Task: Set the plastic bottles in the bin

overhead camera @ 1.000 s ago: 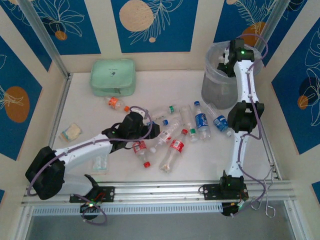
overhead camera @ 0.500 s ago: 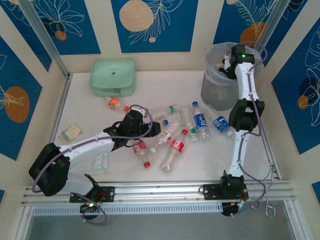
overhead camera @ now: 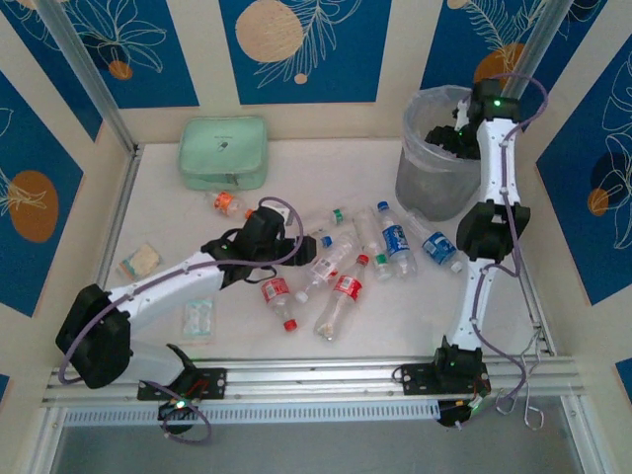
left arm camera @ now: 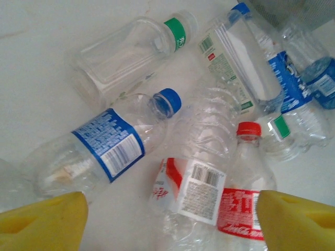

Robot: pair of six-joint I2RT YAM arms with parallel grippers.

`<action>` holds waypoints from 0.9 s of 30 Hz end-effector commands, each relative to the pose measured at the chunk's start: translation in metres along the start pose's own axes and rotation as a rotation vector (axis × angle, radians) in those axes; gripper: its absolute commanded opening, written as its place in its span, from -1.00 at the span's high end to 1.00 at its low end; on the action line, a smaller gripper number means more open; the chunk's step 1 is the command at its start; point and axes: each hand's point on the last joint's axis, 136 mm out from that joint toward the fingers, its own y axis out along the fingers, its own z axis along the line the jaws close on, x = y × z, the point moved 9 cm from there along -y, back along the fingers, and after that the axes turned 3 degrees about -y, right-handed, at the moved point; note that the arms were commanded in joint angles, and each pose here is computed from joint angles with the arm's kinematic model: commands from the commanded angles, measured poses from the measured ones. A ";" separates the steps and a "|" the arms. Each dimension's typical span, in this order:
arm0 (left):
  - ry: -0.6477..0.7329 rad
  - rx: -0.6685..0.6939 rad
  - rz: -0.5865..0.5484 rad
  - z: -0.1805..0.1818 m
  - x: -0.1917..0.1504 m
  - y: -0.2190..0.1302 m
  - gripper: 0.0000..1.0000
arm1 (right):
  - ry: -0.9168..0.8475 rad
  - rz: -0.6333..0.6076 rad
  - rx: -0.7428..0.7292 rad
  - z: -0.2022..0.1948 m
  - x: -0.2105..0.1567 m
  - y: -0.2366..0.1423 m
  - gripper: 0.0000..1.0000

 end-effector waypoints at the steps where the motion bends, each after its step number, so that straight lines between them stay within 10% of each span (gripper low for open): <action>1: 0.099 0.065 0.030 0.005 0.003 -0.013 -0.80 | 0.030 -0.133 0.005 0.011 -0.003 -0.071 -0.98; 14: 0.309 -0.019 0.067 0.005 0.046 0.008 -0.99 | -0.001 -0.497 0.133 0.067 -0.056 -0.191 -0.98; 27: 0.596 -0.093 0.198 0.013 0.079 0.073 -0.99 | -0.109 -0.330 0.436 0.115 -0.164 -0.189 -0.98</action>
